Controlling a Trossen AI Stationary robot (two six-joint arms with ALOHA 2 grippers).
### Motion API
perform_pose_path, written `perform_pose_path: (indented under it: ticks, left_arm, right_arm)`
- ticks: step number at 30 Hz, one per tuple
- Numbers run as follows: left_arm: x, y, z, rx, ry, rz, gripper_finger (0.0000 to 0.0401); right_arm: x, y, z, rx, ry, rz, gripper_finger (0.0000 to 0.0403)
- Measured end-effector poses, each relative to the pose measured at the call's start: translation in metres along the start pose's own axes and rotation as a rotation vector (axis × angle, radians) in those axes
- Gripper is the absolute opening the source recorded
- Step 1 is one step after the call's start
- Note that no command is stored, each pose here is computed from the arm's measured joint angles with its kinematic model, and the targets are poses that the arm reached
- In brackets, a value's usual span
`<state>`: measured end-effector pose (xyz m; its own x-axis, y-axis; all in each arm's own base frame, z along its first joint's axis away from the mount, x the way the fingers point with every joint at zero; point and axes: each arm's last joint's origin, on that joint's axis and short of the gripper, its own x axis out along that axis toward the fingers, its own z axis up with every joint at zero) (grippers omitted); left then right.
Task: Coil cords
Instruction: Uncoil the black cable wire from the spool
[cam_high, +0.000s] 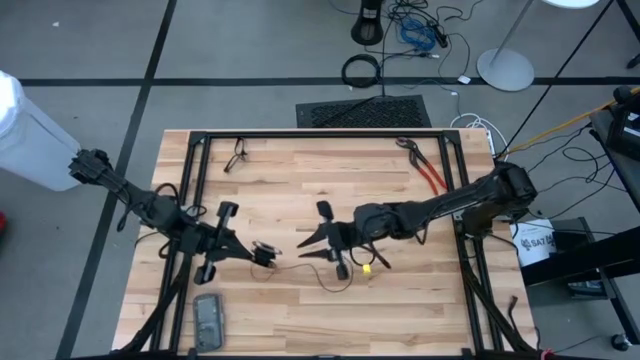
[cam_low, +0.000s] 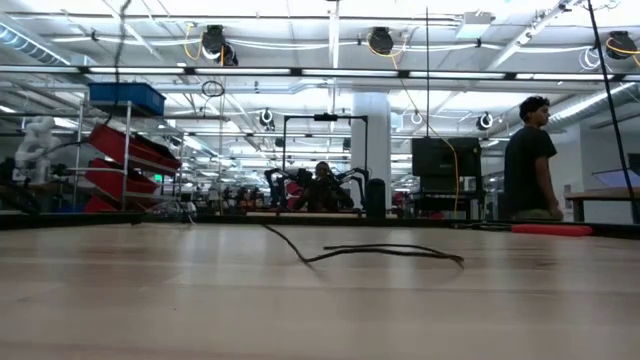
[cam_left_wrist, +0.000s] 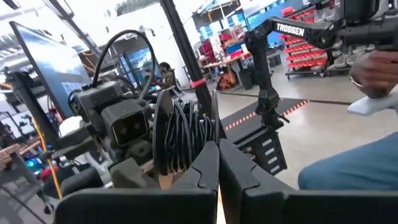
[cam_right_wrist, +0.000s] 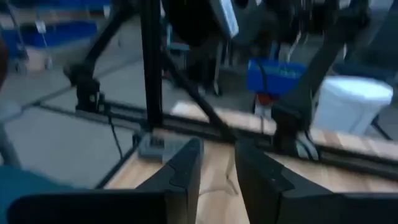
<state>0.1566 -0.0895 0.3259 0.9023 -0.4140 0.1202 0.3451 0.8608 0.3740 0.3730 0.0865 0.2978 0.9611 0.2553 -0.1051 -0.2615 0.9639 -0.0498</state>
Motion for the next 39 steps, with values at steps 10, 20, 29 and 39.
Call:
perform_pose_path:
  ticks: [10, 20, 29, 39]
  left_arm:
    - [0.009, -0.004, -0.005, 0.002, 0.007, -0.031, 0.0]
    - [0.017, -0.007, -0.007, 0.0, -0.011, -0.056, 0.0]
    - [0.024, -0.01, -0.011, -0.019, -0.017, -0.075, 0.0]
    - [0.034, -0.013, -0.015, -0.028, -0.035, -0.089, 0.0]
  right_arm:
    - [0.033, -0.009, -0.034, -0.019, -0.089, -0.03, 0.0118]
    - [0.054, -0.02, -0.062, -0.026, -0.232, -0.072, 0.0146]
    - [0.061, -0.021, -0.056, -0.056, -0.312, -0.08, 0.0153]
    - [0.064, -0.017, -0.047, -0.06, -0.341, -0.016, 0.0153]
